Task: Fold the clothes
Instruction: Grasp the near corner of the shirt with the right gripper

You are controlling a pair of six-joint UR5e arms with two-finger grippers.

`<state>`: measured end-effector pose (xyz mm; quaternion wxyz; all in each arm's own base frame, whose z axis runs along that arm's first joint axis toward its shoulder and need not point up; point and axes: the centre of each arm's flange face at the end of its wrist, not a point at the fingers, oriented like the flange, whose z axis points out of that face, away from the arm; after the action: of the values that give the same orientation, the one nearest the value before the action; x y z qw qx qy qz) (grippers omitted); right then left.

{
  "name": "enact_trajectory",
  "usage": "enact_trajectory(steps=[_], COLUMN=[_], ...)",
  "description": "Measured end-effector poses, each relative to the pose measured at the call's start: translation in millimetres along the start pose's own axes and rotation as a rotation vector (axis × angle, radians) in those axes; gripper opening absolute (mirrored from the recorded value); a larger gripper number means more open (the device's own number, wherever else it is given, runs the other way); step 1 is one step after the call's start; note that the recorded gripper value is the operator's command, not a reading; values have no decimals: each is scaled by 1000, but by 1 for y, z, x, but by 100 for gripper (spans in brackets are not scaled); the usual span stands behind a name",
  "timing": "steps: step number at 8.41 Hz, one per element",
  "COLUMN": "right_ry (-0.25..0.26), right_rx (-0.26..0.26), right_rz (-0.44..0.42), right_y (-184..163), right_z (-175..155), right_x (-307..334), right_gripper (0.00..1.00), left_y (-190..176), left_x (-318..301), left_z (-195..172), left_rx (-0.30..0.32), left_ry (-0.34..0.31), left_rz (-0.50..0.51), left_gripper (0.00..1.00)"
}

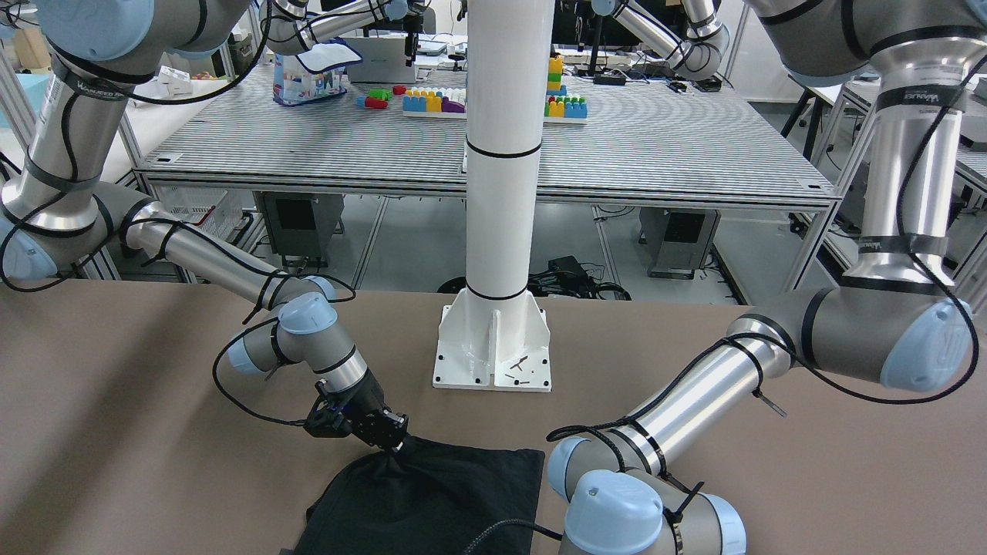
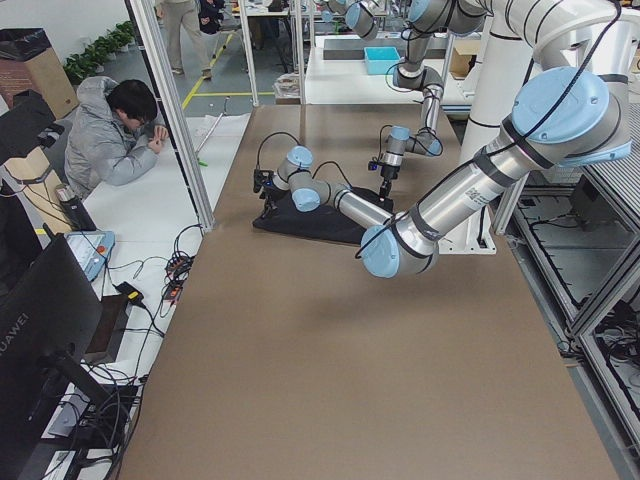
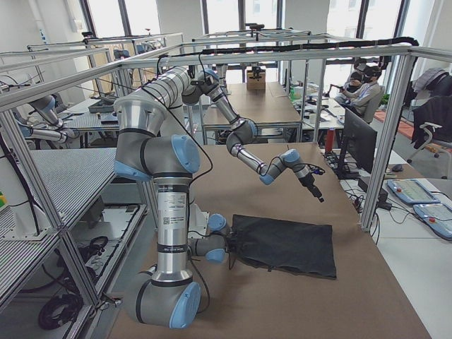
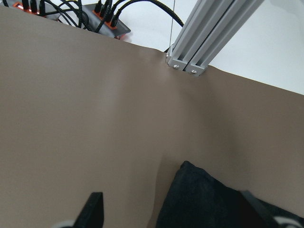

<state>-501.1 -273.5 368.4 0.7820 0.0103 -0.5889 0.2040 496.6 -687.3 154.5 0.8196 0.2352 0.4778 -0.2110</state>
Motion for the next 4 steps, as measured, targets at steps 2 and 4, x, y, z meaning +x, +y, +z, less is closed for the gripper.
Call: enact_trajectory(steps=[2,4], right_ry=[-7,-18], right_rx=[6,8], right_rz=[12,14], right_y=[-3,-6], right_z=[-1,-3], right_x=[-4,-8], right_gripper=[0,0], left_y=[0,0], left_x=[-1,1], left_z=[0,-1], left_rx=[0,-1], left_ry=[-1,4], left_rz=[0,-6], left_gripper=[100,100])
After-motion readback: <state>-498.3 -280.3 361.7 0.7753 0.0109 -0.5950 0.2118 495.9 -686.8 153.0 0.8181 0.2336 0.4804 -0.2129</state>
